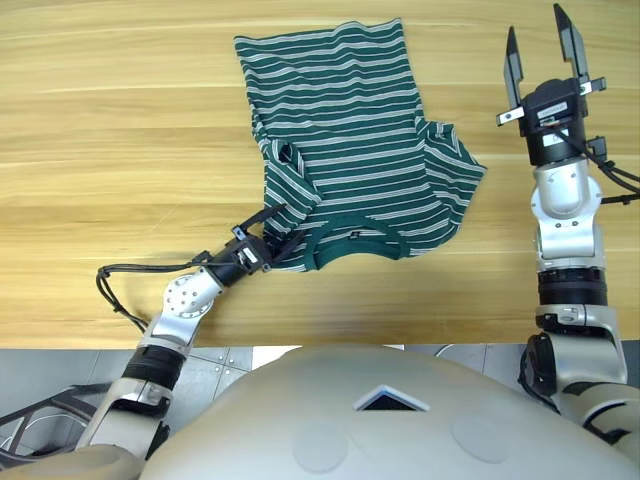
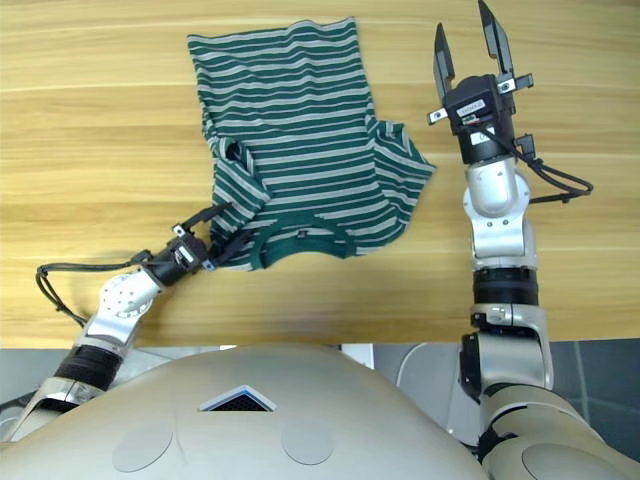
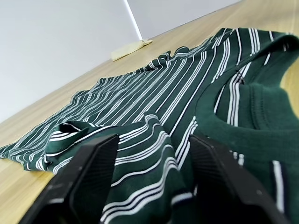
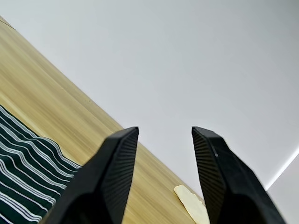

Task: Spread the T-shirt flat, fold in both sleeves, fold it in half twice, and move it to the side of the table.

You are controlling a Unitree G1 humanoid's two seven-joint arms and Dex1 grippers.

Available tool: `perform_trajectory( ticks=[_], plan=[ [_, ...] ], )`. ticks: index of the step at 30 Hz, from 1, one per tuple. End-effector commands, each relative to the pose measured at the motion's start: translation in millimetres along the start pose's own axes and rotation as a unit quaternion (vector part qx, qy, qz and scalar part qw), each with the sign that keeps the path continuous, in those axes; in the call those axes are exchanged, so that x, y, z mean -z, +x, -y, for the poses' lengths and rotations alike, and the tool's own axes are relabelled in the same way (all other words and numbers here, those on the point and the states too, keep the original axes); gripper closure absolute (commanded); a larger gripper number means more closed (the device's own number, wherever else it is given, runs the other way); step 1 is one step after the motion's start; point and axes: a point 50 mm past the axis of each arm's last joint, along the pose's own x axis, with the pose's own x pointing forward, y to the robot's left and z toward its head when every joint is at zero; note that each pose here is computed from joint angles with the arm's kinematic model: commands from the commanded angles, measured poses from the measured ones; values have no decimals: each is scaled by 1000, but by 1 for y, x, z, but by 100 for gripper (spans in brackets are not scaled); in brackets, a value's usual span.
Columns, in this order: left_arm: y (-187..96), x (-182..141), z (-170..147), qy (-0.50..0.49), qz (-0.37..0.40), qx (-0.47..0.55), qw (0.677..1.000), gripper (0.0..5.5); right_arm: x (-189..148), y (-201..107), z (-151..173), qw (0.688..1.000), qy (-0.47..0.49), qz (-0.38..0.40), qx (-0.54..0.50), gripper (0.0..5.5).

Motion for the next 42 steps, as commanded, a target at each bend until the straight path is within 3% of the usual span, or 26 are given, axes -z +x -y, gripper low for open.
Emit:
perform_trajectory(
  ticks=[1, 3, 7, 9, 14, 17, 20, 29, 42],
  plan=[
    [-12, 11, 12, -26, -33, 31, 999, 271, 2, 2, 10, 1000, -21, 0, 4, 337],
    [-21, 14, 11, -23, -47, 33, 998, 271, 4, 0, 11, 1000, -26, -3, 4, 337],
    [-27, -5, 12, -21, 2, 18, 1000, 271, 10, -2, 14, 999, -41, -15, -5, 337],
    [-28, -14, 11, -17, 24, 10, 1000, 271, 19, -13, 12, 993, -102, -32, -59, 337],
    [-29, -42, 1, -10, 86, -11, 996, 271, 49, -99, 16, 913, -249, -139, -292, 337],
    [-27, -49, -11, 4, 99, -20, 995, 271, 50, -132, 23, 870, -291, -181, -354, 337],
    [-23, -52, -19, 16, 105, -24, 994, 271, 47, -149, 11, 849, -284, -193, -402, 337],
    [-12, -55, -21, 31, 116, -26, 992, 271, 64, -112, -16, 857, -298, -172, -384, 337],
    [3, -48, -15, 29, 117, -7, 993, 271, 70, -96, -37, 865, -298, -141, -378, 337]
  ],
)
